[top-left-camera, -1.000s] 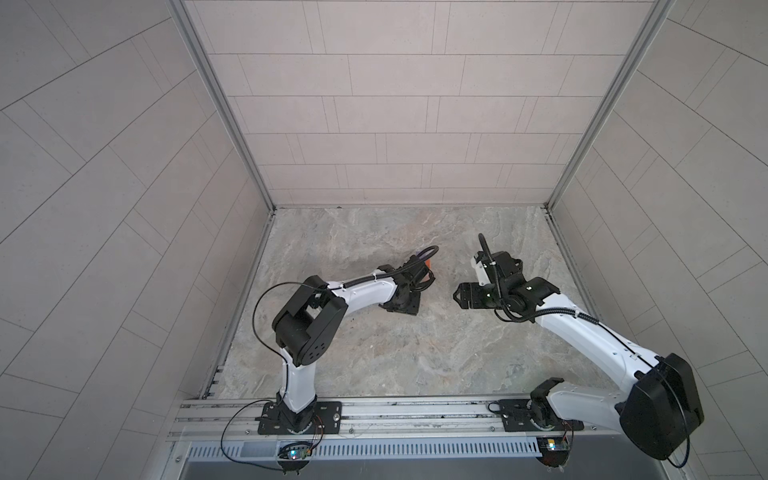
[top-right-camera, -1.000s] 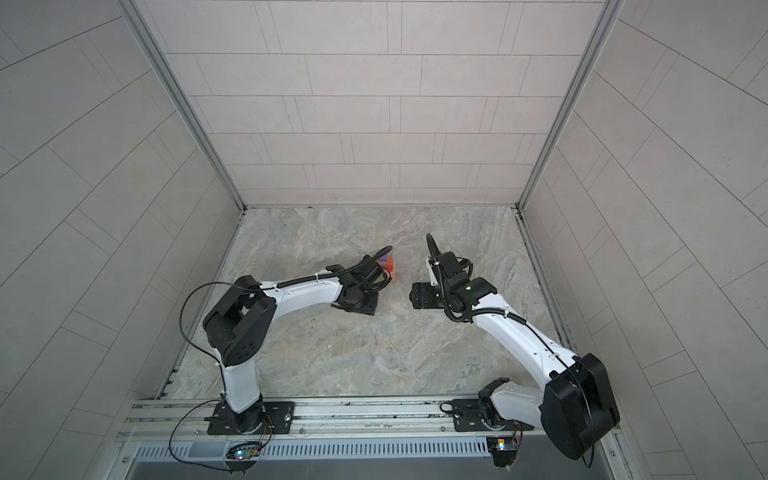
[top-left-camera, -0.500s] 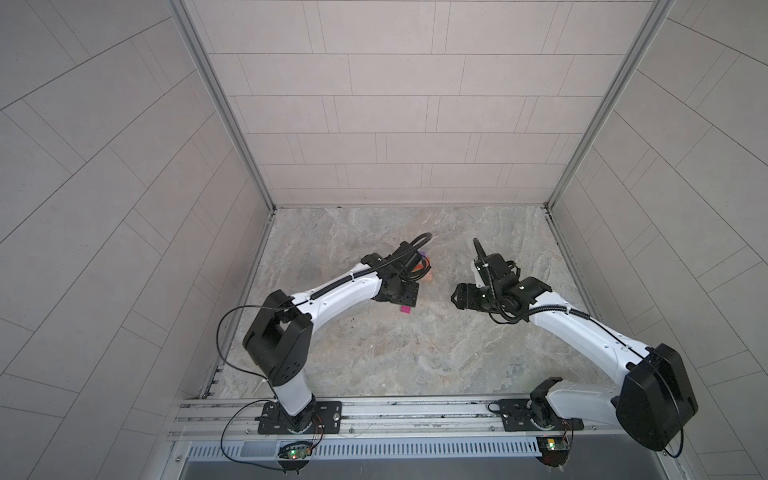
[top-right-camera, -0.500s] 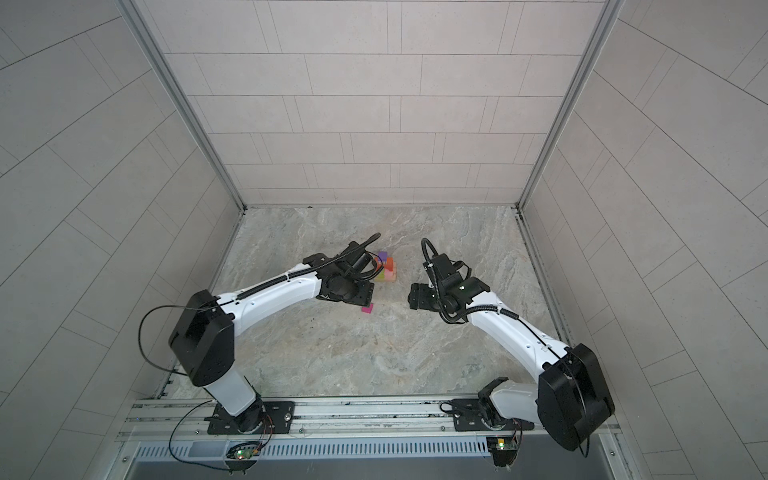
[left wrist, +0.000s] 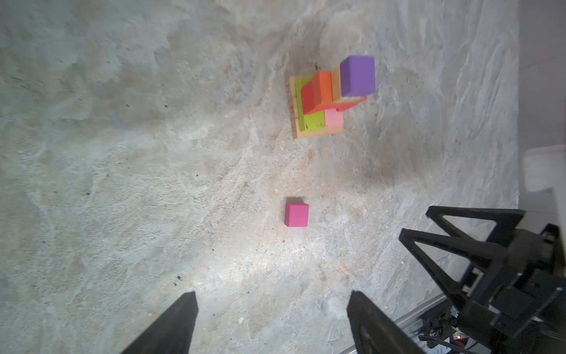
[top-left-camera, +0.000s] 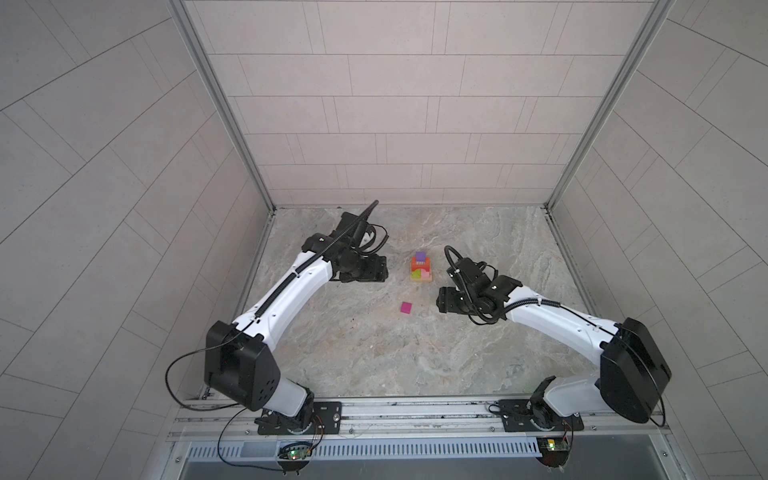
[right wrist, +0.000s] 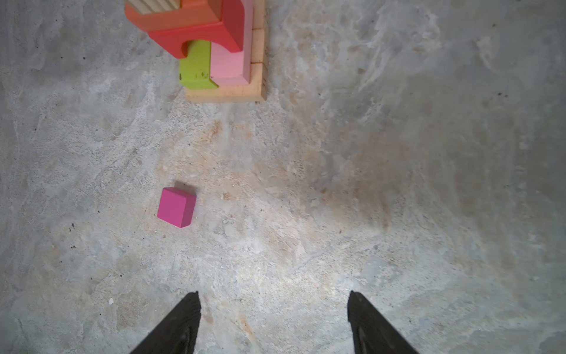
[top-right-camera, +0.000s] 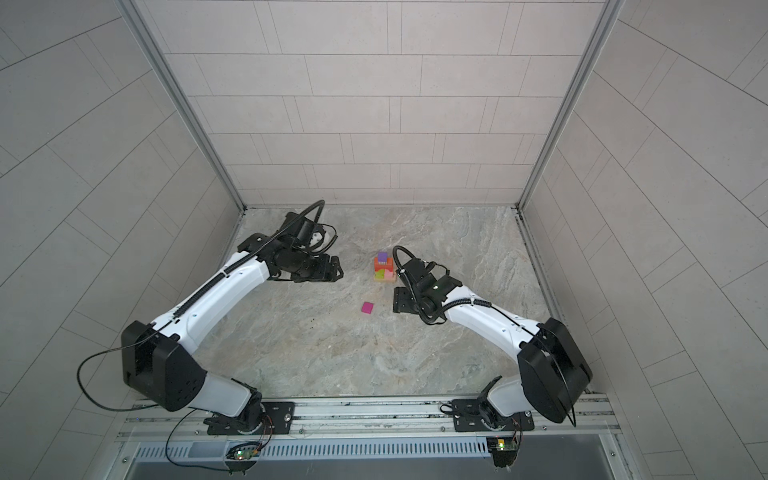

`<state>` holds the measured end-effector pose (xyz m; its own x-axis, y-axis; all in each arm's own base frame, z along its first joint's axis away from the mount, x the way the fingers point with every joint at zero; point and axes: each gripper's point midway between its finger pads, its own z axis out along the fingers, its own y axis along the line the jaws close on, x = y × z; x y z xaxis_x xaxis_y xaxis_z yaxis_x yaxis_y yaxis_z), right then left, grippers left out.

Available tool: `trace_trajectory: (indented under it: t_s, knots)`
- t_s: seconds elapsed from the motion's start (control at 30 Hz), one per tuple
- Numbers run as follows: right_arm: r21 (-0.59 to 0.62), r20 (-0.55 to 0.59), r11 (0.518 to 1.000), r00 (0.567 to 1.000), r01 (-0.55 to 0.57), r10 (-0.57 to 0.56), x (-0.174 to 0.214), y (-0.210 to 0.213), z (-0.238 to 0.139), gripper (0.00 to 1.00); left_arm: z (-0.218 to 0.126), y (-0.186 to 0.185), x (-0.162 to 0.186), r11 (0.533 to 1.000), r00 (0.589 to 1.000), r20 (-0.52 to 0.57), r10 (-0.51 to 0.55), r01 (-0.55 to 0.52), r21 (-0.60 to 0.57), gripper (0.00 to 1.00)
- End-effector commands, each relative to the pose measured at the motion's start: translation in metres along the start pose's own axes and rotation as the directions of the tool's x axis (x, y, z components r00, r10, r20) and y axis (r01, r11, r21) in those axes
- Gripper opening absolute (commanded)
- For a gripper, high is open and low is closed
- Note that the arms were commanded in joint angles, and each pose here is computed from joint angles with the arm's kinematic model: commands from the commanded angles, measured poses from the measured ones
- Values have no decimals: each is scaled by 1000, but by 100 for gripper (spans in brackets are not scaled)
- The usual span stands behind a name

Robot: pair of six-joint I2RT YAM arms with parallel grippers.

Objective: Build the wood block tower
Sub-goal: 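Move the right gripper down to the magenta cube while the left gripper draws back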

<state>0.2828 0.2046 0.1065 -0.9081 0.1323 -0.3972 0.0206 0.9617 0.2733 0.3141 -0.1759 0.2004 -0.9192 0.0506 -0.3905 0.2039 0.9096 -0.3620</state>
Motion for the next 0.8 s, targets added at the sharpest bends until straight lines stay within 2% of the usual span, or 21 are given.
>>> trace_trajectory:
  t_s: [0.0,0.23,0.27,0.47,0.77]
  knots:
    - [34,17,999,1000,-15,14,-3,9,3,75,-17,-10,-3,994,995,68,75,-80,75,86]
    - [67,28,998,1000,7,-9,-1,38,17,73,-23,3,-16,991,976,215,33,-59,117,87]
    - [73,28,997,1000,8,-11,-1,41,20,73,-23,6,-17,993,973,229,21,-48,112,91]
    - [81,12,997,1000,10,-11,1,60,40,70,-19,8,-14,986,971,237,-15,-26,166,93]
    - [106,-16,994,999,36,-34,6,82,64,66,-19,15,-12,988,971,238,-26,-12,156,93]
